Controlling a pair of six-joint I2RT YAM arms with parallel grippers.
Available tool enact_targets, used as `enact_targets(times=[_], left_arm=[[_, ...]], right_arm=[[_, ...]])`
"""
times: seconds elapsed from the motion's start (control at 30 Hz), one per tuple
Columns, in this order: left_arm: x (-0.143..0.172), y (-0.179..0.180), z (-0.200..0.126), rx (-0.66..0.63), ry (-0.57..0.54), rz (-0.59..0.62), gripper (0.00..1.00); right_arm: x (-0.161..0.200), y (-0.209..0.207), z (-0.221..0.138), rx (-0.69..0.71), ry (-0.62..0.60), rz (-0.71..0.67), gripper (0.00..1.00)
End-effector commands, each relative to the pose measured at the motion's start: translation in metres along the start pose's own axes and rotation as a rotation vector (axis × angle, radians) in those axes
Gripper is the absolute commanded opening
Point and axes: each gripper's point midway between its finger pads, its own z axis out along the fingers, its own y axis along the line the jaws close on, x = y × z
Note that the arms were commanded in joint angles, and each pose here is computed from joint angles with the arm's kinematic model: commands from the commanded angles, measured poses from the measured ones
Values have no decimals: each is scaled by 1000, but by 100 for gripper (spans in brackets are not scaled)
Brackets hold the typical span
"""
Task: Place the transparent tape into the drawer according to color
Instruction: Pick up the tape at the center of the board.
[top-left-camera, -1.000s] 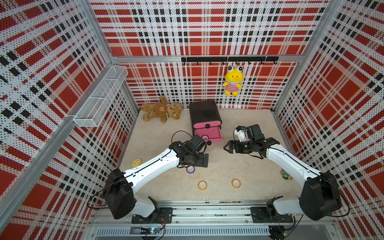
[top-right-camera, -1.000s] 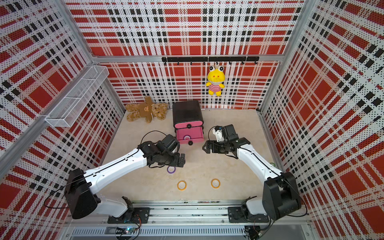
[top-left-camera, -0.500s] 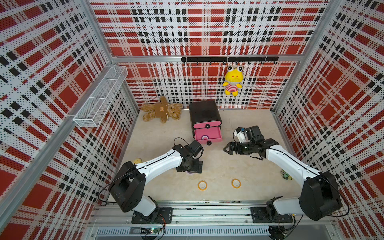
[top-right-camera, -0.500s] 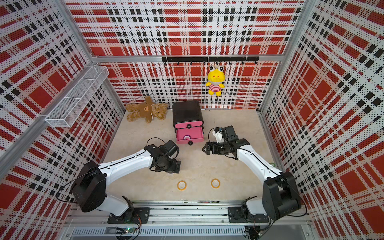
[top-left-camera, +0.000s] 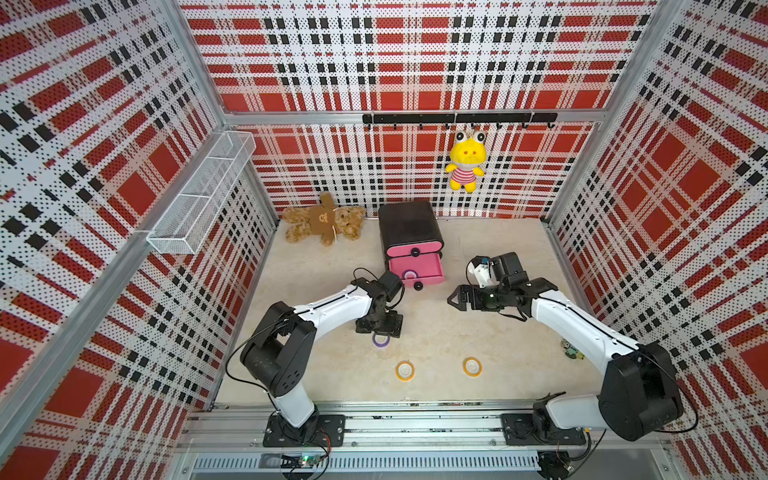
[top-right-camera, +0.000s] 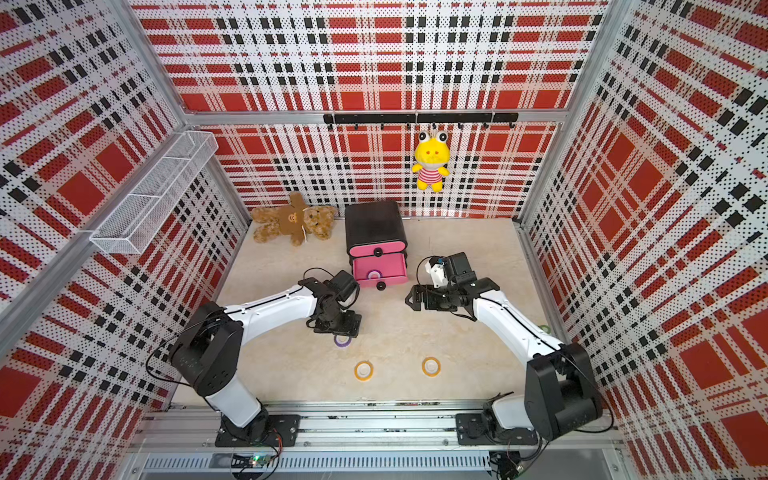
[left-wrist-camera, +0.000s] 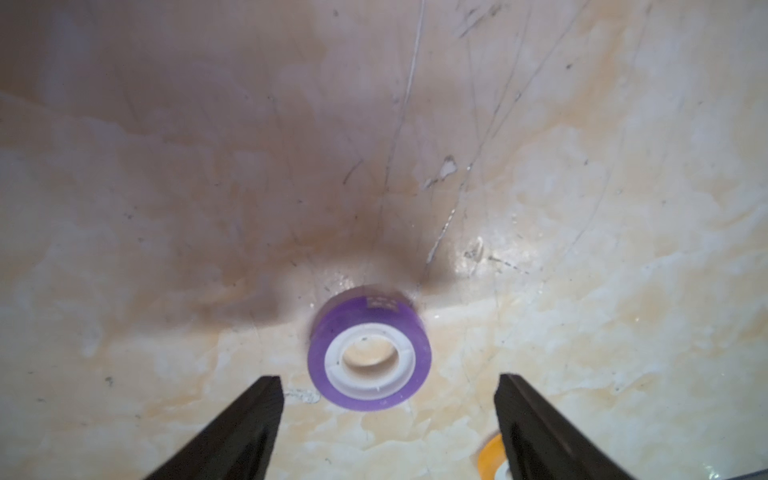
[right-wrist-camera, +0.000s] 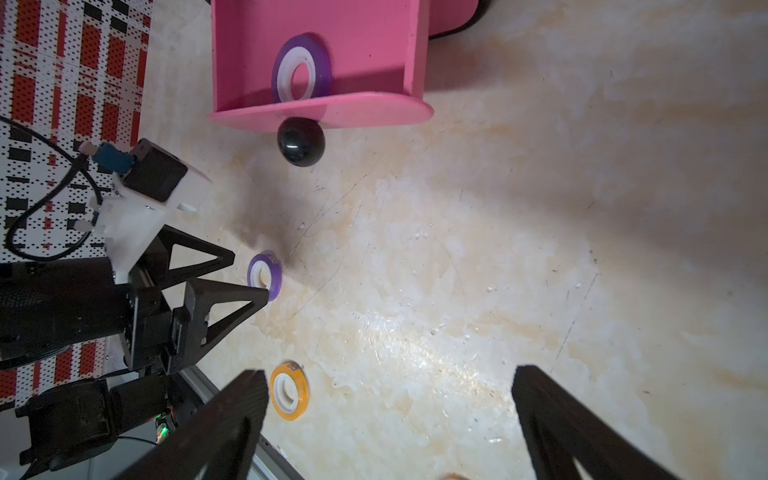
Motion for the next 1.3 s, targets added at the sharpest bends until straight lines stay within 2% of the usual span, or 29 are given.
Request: enact_targets(times=[0.0, 0.43, 0.8, 1.27], left_arm=[[-3, -1, 5, 13, 15, 21, 87], [8, 11, 16, -39, 63, 35, 80], [10, 12, 23, -77, 77, 58, 80], [11, 10, 31, -85, 87, 67, 68]], right_arm=[[-2, 1, -5, 5, -18, -20, 100], [-4, 0, -3, 8, -16, -18, 100], [-4, -1, -3, 10, -18, -17, 100], [-5, -1, -6, 18, -25, -19, 100]])
